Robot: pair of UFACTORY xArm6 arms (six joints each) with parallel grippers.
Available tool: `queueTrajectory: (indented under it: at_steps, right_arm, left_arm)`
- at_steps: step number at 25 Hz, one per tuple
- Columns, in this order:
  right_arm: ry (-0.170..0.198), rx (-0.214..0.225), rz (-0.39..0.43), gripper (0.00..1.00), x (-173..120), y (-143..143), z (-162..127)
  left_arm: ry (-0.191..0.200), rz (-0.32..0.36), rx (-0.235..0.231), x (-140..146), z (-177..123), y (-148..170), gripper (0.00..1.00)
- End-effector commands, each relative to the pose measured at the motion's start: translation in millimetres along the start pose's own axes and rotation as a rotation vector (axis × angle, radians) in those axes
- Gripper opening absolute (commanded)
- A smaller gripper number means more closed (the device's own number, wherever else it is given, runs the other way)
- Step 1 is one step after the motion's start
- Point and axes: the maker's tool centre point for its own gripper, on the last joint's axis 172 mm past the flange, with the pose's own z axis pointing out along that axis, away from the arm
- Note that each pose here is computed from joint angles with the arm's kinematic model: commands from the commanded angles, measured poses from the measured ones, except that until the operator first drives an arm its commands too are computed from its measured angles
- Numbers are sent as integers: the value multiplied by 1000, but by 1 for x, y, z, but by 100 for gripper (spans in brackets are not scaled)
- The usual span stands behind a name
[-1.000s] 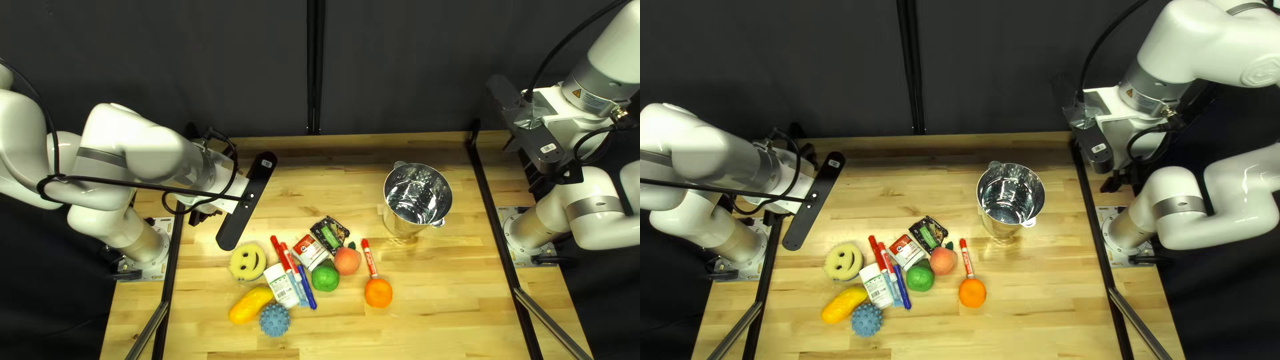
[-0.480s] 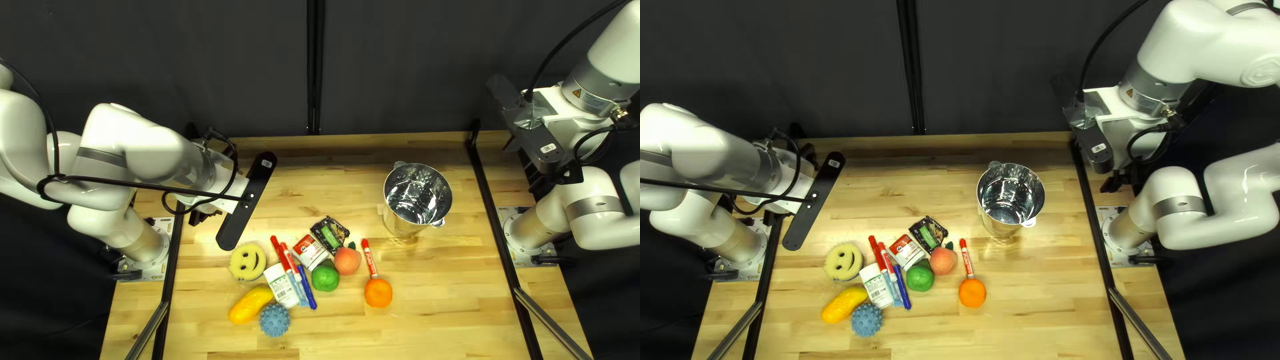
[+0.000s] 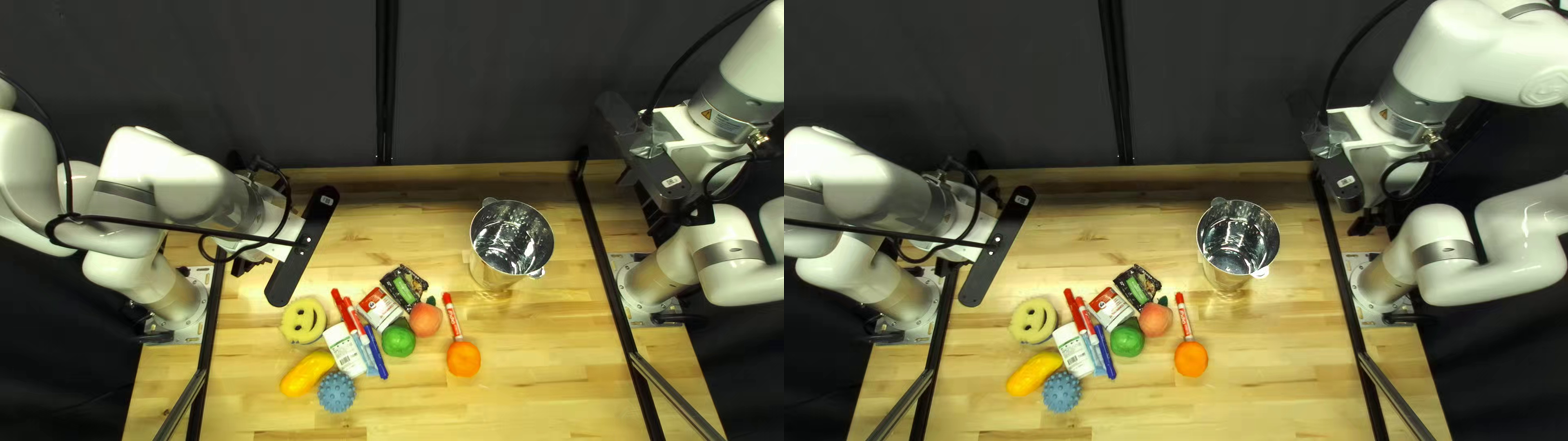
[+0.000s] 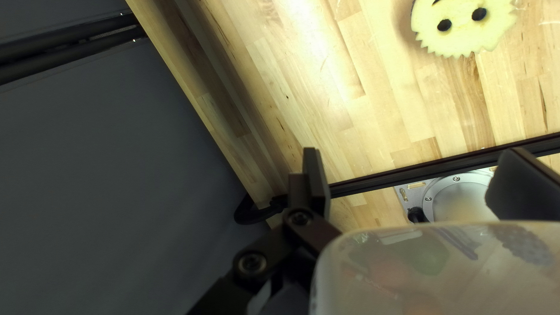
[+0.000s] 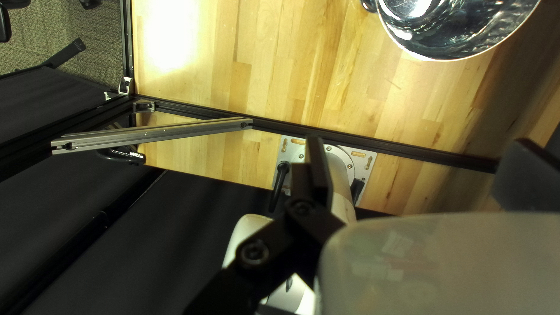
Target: Pick up trash and place into trash bin
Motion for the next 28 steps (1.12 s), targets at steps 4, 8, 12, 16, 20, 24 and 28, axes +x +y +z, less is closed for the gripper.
queueTrajectory:
  at_steps: [4,8,12,16,20,24,28]
  right_arm:
    - [-32,-40,25,100,30,-2,28]
    - [-20,-72,9,100,64,-4,57]
    - [-14,-116,8,100,83,-2,82]
    - [-4,-133,14,100,90,3,84]
    - [-4,-133,14,100,90,3,84]
    - [-4,-133,14,100,90,3,84]
    - [-10,-141,-13,100,91,-3,93]
  left_arm:
    - [36,-27,-9,4,-17,3,100]
    - [65,-57,-28,9,-28,7,100]
    - [103,-112,-50,12,-37,10,100]
    - [133,-148,-64,17,-36,8,100]
    - [133,-148,-64,17,-36,8,100]
    - [133,-148,-64,17,-36,8,100]
    - [118,-200,-99,22,-39,11,100]
